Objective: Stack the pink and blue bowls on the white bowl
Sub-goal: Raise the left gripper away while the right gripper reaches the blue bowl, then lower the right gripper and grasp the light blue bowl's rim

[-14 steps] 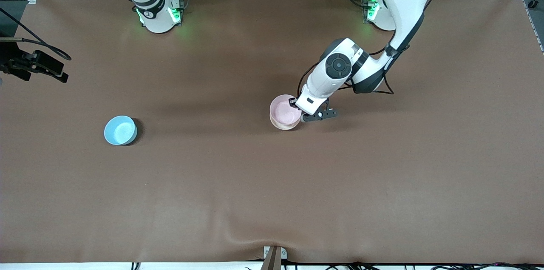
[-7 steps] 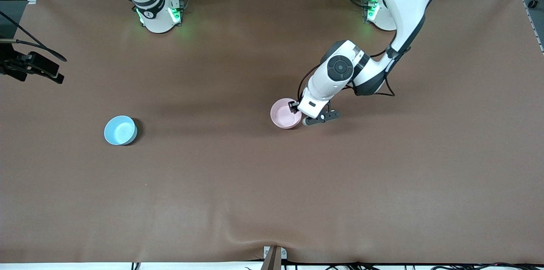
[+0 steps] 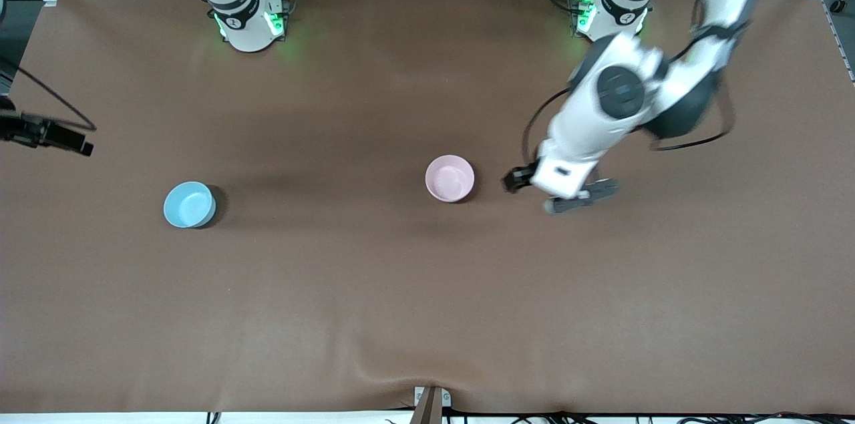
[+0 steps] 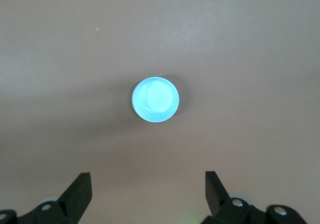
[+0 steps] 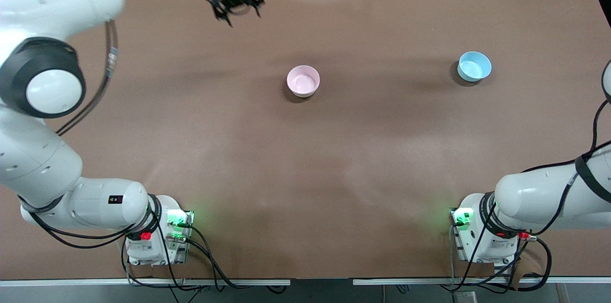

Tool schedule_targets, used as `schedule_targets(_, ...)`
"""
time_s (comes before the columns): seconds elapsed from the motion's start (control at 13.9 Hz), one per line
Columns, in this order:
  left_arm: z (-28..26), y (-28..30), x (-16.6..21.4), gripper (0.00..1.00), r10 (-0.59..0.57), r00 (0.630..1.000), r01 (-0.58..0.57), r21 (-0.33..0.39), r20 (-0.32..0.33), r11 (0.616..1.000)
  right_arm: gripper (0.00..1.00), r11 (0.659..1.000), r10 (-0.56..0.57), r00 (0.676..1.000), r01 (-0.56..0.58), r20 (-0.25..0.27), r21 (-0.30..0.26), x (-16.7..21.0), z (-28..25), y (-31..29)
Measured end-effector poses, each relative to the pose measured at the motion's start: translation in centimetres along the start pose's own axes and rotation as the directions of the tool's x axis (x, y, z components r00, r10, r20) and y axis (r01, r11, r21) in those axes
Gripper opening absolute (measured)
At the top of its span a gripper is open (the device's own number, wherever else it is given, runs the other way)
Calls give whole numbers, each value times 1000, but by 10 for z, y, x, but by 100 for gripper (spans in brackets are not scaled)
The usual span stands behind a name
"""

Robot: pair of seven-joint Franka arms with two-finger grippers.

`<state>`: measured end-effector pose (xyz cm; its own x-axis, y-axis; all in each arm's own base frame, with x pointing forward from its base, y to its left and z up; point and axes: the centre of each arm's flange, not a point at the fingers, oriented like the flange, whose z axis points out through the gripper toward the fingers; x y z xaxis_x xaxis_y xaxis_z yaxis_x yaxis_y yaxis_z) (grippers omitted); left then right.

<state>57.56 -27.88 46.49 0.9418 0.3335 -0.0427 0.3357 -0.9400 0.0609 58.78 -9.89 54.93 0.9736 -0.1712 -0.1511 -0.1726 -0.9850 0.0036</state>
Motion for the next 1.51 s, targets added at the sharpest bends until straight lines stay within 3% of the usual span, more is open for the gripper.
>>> schedule_targets(0.22, -75, -33, 17, 100, 14, 1000, -14, 19, -24, 1000, 100, 1000, 4, 999, -4, 50, 14, 23, 47, 39)
schedule_targets(0.5, -130, -77, 32, 100, 55, 994, -54, 15, -93, 998, 100, 1000, 19, 999, -20, 47, 19, 34, 129, 56)
schedule_targets(0.86, -161, -115, 39, 100, 80, 988, -75, 43, -132, 996, 100, 999, -42, 999, 42, 5, 34, 25, 208, 67)
schedule_targets(1.08, -174, -157, 50, 100, 155, 982, -147, 81, -107, 986, 97, 998, -57, 997, 58, -55, 23, 18, 248, 65)
schedule_targets(1.29, -187, -184, 46, 100, 198, 978, -192, 93, -65, 977, 68, 997, -67, 996, 69, -66, 21, 14, 275, 58)
schedule_targets(1.51, -198, -206, 39, 100, 233, 972, -228, 107, -36, 968, 63, 997, -70, 994, 72, -88, 15, 20, 294, 57)
